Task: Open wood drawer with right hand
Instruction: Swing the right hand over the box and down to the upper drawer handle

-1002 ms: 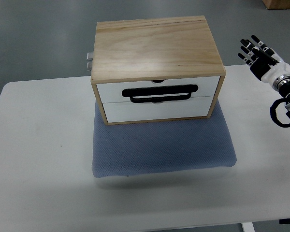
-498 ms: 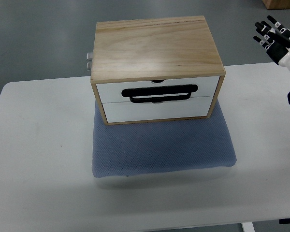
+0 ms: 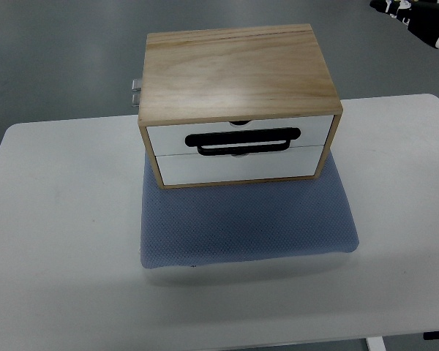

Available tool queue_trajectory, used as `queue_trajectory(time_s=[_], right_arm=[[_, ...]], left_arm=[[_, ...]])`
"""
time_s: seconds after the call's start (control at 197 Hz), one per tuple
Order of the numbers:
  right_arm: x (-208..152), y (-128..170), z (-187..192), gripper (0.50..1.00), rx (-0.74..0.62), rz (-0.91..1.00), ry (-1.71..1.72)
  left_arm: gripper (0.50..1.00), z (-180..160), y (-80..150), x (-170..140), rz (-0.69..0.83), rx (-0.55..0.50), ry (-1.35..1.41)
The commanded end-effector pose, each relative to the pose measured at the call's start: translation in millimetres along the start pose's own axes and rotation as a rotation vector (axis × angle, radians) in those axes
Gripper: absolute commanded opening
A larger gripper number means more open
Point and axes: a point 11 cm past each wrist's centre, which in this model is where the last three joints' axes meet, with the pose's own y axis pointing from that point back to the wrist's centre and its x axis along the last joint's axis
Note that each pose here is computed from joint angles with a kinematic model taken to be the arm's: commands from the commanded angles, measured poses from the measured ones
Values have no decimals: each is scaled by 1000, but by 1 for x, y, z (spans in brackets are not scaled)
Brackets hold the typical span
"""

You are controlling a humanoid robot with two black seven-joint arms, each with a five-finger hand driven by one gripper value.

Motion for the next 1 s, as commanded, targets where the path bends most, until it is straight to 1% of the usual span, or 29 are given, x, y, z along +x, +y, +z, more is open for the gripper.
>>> queue_trajectory(time_s=[0.0, 0.137, 0.326, 0.666, 0.849, 0.997], right_arm=[[-21, 3, -17, 944, -45, -119, 95], [-48, 5, -41, 944, -112, -272, 277], [-84, 7, -58, 944, -155, -421, 375], [-159, 26, -71, 944, -221, -652, 556], [-187, 27, -77, 944, -246, -718, 627], [-201, 26, -68, 944, -312, -759, 680]], left_arm=[[1000, 0, 0, 0, 0, 0, 0], [1000, 0, 0, 0, 0, 0, 0], [1000, 0, 0, 0, 0, 0, 0], [1000, 0, 0, 0, 0, 0, 0], [1000, 0, 0, 0, 0, 0, 0], [1000, 0, 0, 0, 0, 0, 0]])
